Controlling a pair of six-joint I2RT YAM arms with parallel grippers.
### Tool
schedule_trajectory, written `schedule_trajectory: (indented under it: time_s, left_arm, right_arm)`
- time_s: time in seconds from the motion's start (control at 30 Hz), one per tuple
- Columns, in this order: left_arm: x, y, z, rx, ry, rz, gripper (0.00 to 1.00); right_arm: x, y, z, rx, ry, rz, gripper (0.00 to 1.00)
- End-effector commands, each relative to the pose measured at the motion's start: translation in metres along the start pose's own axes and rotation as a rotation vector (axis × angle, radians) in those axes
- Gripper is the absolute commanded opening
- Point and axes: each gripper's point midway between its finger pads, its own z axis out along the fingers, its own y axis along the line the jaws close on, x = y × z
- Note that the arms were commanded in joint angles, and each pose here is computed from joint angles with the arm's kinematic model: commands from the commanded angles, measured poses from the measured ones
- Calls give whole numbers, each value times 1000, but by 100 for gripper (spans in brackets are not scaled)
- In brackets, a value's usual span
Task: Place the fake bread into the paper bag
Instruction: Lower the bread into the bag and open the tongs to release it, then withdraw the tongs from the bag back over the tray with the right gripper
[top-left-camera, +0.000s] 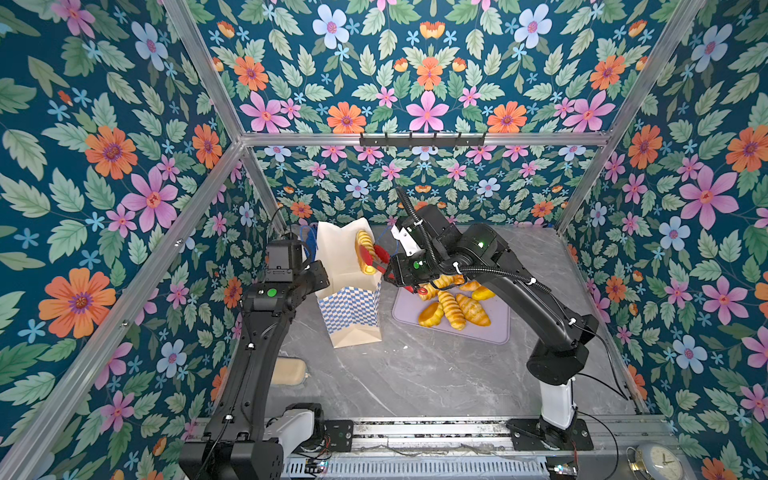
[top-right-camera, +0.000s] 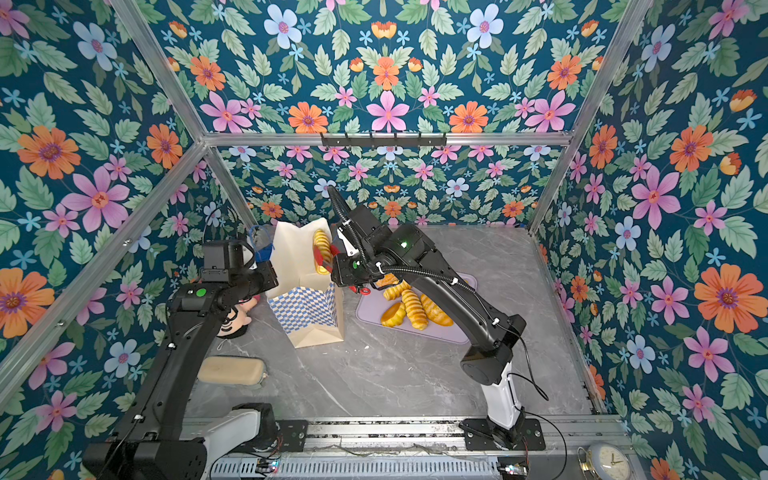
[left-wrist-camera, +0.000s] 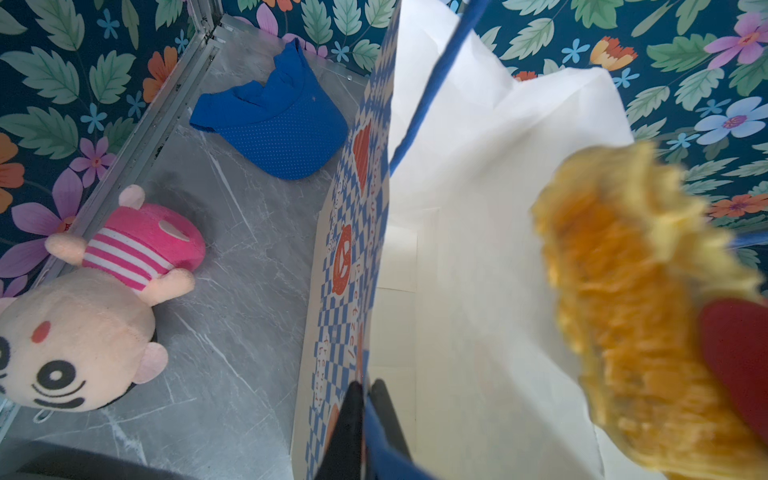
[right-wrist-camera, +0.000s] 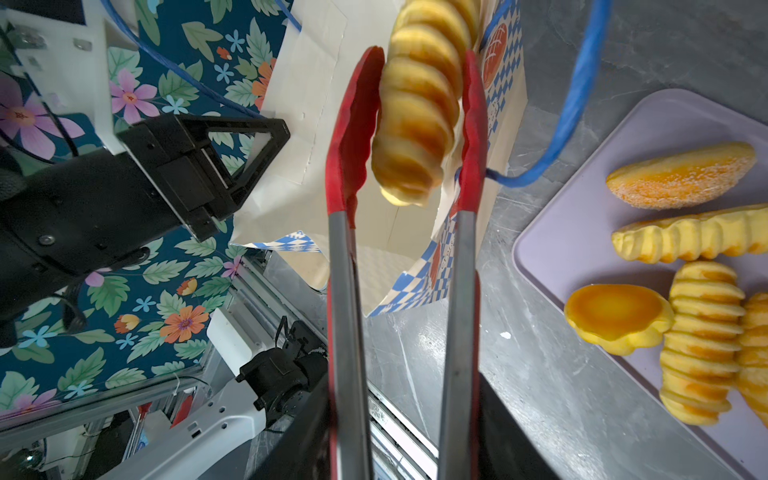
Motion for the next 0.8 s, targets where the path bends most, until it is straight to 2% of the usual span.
schedule_trajectory:
  time_s: [0.0,0.33,0.77]
  left_arm:
    - [-5,-1,0,4,-19,-2,9]
    - [-2,-1,2,8,-11,-4,8]
    - [0,-3,4,19,-3,-5,9]
  right_arm:
    - [-6,6,-3,-24,-27,-11,51]
    - [-13,22,-7,-94,-52,-29,51]
    - [-34,46,-55,-198,-186,-65,47]
